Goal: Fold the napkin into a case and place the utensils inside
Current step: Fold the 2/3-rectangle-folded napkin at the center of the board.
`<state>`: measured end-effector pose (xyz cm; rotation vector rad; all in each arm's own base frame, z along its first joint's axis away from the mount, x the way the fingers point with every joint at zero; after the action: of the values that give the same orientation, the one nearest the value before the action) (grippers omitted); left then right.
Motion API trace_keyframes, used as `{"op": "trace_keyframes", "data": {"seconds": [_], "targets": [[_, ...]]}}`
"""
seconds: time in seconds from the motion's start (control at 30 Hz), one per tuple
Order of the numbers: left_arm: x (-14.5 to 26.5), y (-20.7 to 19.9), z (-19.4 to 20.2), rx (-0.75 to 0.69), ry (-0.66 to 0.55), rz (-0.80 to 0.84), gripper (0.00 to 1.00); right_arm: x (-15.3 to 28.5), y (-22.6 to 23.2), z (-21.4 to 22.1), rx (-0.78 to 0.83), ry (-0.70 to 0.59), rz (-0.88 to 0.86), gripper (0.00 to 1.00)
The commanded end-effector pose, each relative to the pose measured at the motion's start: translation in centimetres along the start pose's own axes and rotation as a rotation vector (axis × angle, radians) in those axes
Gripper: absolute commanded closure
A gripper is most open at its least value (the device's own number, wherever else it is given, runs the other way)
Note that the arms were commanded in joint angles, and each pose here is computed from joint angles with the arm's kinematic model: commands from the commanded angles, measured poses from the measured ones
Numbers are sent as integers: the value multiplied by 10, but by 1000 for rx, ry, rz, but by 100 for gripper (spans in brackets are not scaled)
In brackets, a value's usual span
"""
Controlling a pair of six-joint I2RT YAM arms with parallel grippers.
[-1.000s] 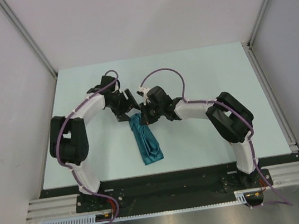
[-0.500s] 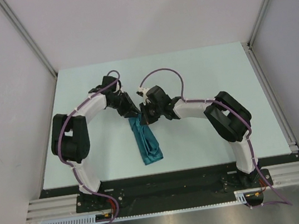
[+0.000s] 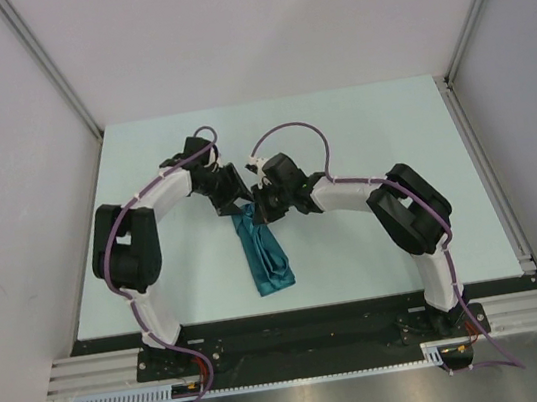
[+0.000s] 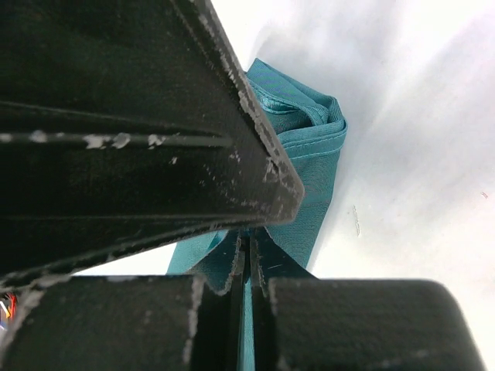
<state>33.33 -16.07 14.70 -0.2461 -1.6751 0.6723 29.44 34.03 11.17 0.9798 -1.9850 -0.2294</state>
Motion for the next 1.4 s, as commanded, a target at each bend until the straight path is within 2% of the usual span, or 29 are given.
{"op": "trace_keyframes", "data": {"seconds": [0.0,0.2,0.3,0.4,0.43,0.5,0.53,0.57,0.63,0.67,0.9,1.37], "targets": [[12,-7,3,-47,-46,-29,39,-2,3,-14,31,-32,-13,100],[1,1,9,26,2,-75,40,-2,3,-14,34,-38,5,100],[-4,-2,13,63,41,-10,44,-2,4,-14,39,-41,19,100],[-4,-5,12,64,35,15,53,0,5,-16,46,-47,30,100],[-5,-5,12,62,39,26,61,0,5,-17,47,-51,39,100],[-6,-6,12,60,47,40,72,0,6,-16,52,-47,42,100],[-8,-6,12,59,53,50,81,-1,6,-18,54,-49,42,100],[-8,-6,12,56,53,54,85,-1,6,-16,53,-39,42,100],[-8,-5,11,46,53,52,96,0,5,-15,42,-31,45,91],[-8,-4,11,33,51,48,100,2,3,-15,24,-33,38,81],[-4,-2,7,-7,49,36,100,24,-3,-16,-34,-88,-36,62],[-2,4,6,12,56,55,100,24,3,-26,2,-144,-132,55]]}}
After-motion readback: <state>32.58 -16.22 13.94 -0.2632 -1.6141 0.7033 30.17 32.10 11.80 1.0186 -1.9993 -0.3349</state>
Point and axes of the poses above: each gripper's point midway between its finger pads, its own x axis back along the fingers, its own y axis along the line the jaws close on, z = x × y, the point moved 9 cm from there along x, back along the fingers, and after that the axes turned 1 degree about -x, right-handed, at the moved point
